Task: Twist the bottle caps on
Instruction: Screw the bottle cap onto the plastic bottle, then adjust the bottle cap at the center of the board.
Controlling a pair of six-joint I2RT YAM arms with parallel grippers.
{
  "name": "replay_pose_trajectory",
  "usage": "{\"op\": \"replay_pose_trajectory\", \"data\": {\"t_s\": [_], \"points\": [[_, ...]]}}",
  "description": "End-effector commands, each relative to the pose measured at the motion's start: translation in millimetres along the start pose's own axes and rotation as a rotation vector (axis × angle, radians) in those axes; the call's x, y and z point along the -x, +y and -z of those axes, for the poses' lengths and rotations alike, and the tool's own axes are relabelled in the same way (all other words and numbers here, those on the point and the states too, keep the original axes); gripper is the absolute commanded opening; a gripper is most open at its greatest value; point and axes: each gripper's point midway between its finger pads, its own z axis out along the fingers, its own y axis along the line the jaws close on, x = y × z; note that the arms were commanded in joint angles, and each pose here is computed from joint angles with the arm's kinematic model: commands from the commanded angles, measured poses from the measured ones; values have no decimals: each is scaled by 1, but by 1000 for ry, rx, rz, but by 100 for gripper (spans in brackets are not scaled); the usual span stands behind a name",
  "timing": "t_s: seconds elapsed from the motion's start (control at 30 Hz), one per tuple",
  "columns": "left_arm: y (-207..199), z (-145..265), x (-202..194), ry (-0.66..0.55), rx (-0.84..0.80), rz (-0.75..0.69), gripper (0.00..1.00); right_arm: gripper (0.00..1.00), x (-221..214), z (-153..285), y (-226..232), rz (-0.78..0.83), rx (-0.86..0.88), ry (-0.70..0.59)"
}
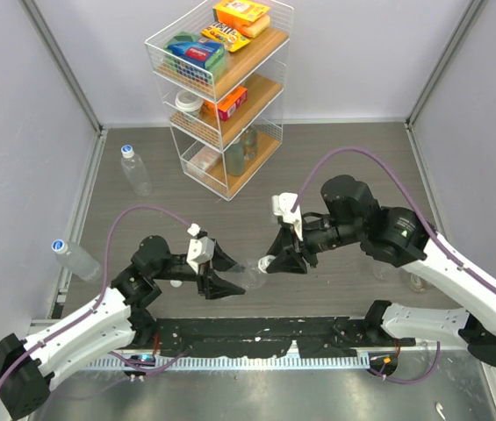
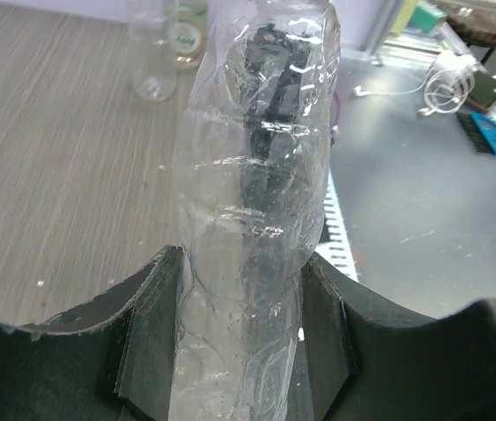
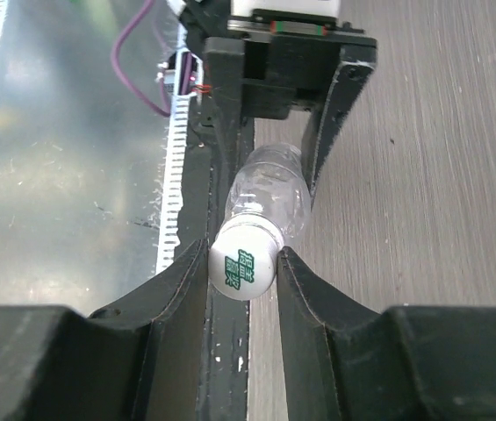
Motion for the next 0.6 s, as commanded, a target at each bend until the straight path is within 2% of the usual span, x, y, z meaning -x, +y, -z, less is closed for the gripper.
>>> {"op": "replay_pose_trajectory", "data": {"t_s": [0.0, 0.13, 0.27, 0.33, 0.43, 0.57], "points": [[-28, 3, 96, -271, -102, -248, 16, 1, -24, -2, 33, 60, 195, 61], [-27, 2, 99, -256, -94, -241, 16, 1, -15, -8, 40, 46, 267, 52], [-24, 3, 97, -259, -81, -240, 15, 1, 11, -4, 57, 18, 345, -57], [-22, 3, 97, -270, -66, -245, 15, 1, 32, -4, 52, -1, 305, -138], [-17, 5, 94, -275, -29, -241, 13, 1, 46, -2, 42, -154, 203, -194], [-12, 9, 82, -275, 13, -237, 12, 1, 60, 16, 41, -146, 128, -249]]}}
